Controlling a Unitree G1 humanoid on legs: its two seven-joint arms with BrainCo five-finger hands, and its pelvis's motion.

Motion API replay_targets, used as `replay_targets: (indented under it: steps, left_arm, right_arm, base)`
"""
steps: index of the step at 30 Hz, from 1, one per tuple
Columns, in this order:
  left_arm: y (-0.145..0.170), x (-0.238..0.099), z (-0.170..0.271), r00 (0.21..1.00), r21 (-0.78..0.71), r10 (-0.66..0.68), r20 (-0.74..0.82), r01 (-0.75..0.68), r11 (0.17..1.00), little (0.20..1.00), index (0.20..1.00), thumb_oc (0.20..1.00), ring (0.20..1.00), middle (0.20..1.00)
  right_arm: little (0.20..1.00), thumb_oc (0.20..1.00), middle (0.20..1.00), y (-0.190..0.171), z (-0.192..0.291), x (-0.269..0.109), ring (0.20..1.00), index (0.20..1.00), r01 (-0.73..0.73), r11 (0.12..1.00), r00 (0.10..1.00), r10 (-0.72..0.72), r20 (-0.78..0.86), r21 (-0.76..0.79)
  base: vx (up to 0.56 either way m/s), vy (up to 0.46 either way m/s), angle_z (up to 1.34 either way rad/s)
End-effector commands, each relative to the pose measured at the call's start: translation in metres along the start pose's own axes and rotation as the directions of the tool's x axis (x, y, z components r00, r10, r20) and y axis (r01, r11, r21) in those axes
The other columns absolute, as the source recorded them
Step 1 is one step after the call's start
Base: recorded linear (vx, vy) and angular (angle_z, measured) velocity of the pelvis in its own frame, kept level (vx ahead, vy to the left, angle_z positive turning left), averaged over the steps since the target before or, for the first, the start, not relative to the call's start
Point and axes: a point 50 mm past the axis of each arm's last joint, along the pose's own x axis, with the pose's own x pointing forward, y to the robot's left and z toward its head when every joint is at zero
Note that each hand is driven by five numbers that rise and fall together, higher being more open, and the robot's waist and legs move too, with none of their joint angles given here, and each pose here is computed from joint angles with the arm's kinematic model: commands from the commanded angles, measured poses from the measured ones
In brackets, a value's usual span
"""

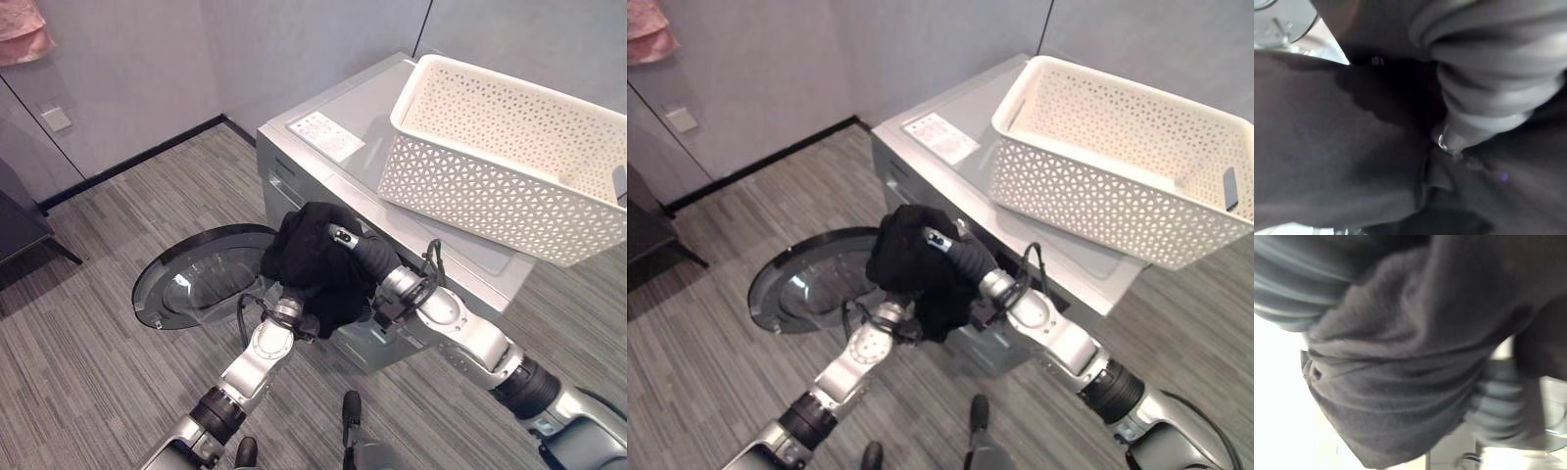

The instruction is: Grab the laundry basket,head to the washer,open it,put in the laundry and shut it.

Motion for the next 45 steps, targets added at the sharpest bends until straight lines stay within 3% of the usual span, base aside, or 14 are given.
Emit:
replay_targets:
  steps: [1,10,15,25,33,39,45]
  left_arm:
    - [0.025,0.009,0.020,0.990,0.060,0.048,0.135,-0.057,0.997,0.200,0.200,0.200,0.200,0.200]
    - [0.026,0.007,0.018,0.990,0.102,0.024,0.142,-0.039,0.994,0.200,0.200,0.200,0.200,0.200]
    - [0.005,0.018,0.021,0.986,0.126,-0.066,0.154,0.047,0.991,0.200,0.200,0.200,0.200,0.200]
    - [0.002,0.016,0.009,0.992,0.093,-0.095,0.084,0.087,0.992,0.200,0.200,0.200,0.200,0.200]
    - [0.001,0.018,0.009,0.992,0.088,-0.098,0.082,0.091,0.992,0.200,0.200,0.200,0.200,0.200]
    - [0.007,0.015,0.004,0.995,0.096,-0.084,0.061,0.078,0.992,0.200,0.200,0.200,0.200,0.200]
    - [0.019,0.010,-0.001,0.998,0.112,-0.051,0.044,0.046,0.993,0.200,0.200,0.200,0.200,0.200]
  right_arm:
    - [1.000,1.000,1.000,0.009,0.042,0.000,1.000,1.000,-0.099,0.995,0.967,0.103,0.231,-0.031]
    - [1.000,1.000,1.000,-0.003,0.050,-0.012,1.000,1.000,-0.056,0.994,0.959,0.079,0.270,-0.092]
    - [1.000,1.000,1.000,-0.009,0.069,-0.017,1.000,1.000,-0.011,0.985,0.933,0.071,0.352,-0.171]
    - [1.000,1.000,1.000,-0.038,0.096,-0.043,1.000,1.000,0.215,0.950,0.874,-0.084,0.479,-0.225]
    - [1.000,1.000,1.000,-0.043,0.097,-0.049,1.000,1.000,0.257,0.936,0.869,-0.115,0.482,-0.242]
    - [1.000,1.000,1.000,-0.060,0.094,-0.072,1.000,1.000,0.391,0.882,0.849,-0.235,0.473,-0.264]
    - [1.000,1.000,1.000,-0.085,0.098,-0.107,1.000,1.000,0.560,0.755,0.797,-0.381,0.468,-0.340]
  base:
    - [0.00,0.000,0.00]
    - [0.00,0.000,0.00]
    - [0.02,-0.003,-0.08]
    - [0.02,-0.001,-0.08]
    - [0.01,0.000,-0.07]
    - [0.00,0.002,-0.02]
    - [0.00,0.008,-0.03]
